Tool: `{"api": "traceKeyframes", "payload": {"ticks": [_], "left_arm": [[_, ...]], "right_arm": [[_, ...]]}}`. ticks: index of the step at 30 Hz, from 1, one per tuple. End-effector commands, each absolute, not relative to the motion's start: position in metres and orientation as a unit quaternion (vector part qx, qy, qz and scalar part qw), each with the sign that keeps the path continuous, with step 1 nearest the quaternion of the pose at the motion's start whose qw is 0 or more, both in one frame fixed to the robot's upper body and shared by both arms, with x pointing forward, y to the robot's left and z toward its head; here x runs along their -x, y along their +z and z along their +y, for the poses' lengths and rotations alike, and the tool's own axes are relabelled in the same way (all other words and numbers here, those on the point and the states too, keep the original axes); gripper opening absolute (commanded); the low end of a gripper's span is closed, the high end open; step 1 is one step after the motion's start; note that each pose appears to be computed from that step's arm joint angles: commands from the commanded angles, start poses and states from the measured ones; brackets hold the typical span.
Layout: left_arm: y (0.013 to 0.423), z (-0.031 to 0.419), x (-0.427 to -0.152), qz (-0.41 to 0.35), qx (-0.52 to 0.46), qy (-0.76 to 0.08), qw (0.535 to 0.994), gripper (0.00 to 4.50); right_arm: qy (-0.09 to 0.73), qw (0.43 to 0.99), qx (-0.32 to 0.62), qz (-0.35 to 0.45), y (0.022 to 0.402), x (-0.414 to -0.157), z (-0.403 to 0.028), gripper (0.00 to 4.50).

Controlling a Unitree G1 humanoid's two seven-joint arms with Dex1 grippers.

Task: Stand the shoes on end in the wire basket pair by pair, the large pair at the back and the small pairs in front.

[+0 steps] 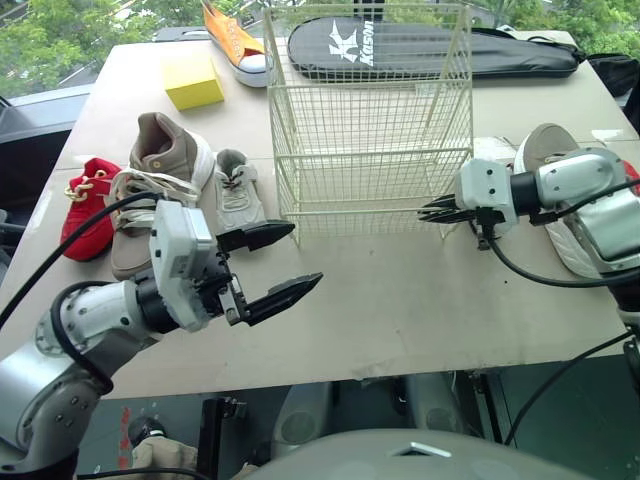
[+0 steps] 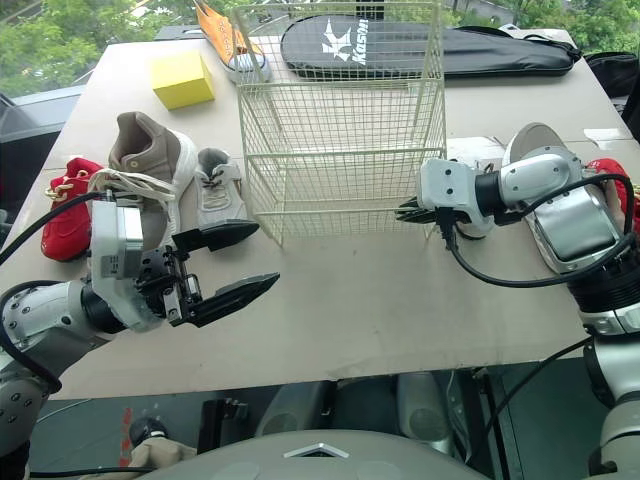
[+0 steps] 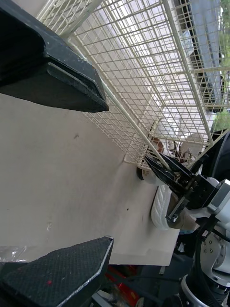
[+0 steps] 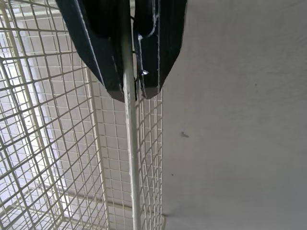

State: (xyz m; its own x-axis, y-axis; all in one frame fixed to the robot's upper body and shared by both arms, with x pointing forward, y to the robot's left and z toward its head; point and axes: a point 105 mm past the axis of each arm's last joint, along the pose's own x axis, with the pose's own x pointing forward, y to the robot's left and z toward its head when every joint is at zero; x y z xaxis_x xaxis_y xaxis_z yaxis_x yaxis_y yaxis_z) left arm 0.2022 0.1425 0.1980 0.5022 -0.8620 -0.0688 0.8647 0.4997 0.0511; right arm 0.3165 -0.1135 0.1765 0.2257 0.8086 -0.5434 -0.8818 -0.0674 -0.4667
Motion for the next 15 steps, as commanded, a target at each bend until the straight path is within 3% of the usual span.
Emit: {"api": "traceKeyframes", "payload": {"ticks": [1,13,15], "left_arm": [[0.207,0.14,-0.196,-0.009,-0.052,-0.499,0.865,4.5],[0.206,0.141,-0.193,-0.003,-0.056,-0.495,0.867,4.5],[0.207,0.141,-0.193,-0.003,-0.056,-0.496,0.867,4.5]], "right_arm": [[0.654,0.647,0.389,0.047,0.172,-0.308,-0.111,0.03],[0.646,0.67,0.362,0.036,0.181,-0.314,-0.108,0.03],[0.658,0.666,0.348,0.041,0.187,-0.307,-0.109,0.63]]}}
